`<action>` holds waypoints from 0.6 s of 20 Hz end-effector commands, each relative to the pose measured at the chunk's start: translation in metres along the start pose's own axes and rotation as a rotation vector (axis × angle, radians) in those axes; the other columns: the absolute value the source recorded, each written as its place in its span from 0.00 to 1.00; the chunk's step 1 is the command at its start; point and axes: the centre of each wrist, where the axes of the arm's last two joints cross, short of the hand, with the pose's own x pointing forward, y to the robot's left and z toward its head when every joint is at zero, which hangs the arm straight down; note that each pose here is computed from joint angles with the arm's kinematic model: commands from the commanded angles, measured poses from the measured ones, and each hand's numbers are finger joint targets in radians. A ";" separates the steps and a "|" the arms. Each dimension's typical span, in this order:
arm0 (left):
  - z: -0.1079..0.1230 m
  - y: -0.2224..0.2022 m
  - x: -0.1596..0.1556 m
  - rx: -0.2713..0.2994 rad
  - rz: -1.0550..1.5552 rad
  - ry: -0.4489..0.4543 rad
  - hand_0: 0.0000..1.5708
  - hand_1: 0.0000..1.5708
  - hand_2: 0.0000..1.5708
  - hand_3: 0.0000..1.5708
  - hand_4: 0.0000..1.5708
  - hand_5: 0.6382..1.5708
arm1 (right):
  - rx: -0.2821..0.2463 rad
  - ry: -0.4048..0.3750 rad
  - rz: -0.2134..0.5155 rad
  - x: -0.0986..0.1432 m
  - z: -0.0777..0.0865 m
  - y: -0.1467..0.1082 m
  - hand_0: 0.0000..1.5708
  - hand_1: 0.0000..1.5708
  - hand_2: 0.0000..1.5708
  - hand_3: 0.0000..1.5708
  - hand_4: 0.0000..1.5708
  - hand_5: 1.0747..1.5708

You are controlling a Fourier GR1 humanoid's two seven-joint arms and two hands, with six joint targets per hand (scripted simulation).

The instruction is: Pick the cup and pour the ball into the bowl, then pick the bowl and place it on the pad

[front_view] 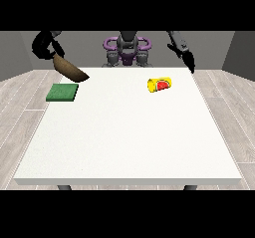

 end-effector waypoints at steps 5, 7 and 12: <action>0.029 0.097 -0.004 0.156 -0.021 -0.148 0.00 0.00 0.00 0.00 0.00 0.07 | -0.174 -0.046 -0.023 -0.065 0.014 -0.022 1.00 1.00 1.00 0.90 1.00 0.97; 0.002 0.118 0.014 0.225 -0.019 -0.239 0.00 0.00 0.00 0.00 0.00 0.46 | -0.244 -0.083 -0.048 -0.046 0.008 -0.017 1.00 1.00 1.00 0.98 0.96 1.00; -0.021 0.125 0.046 0.215 0.035 -0.349 0.00 0.00 0.00 0.00 0.56 0.58 | -0.311 -0.021 -0.170 -0.088 0.007 0.013 1.00 1.00 1.00 1.00 0.89 0.98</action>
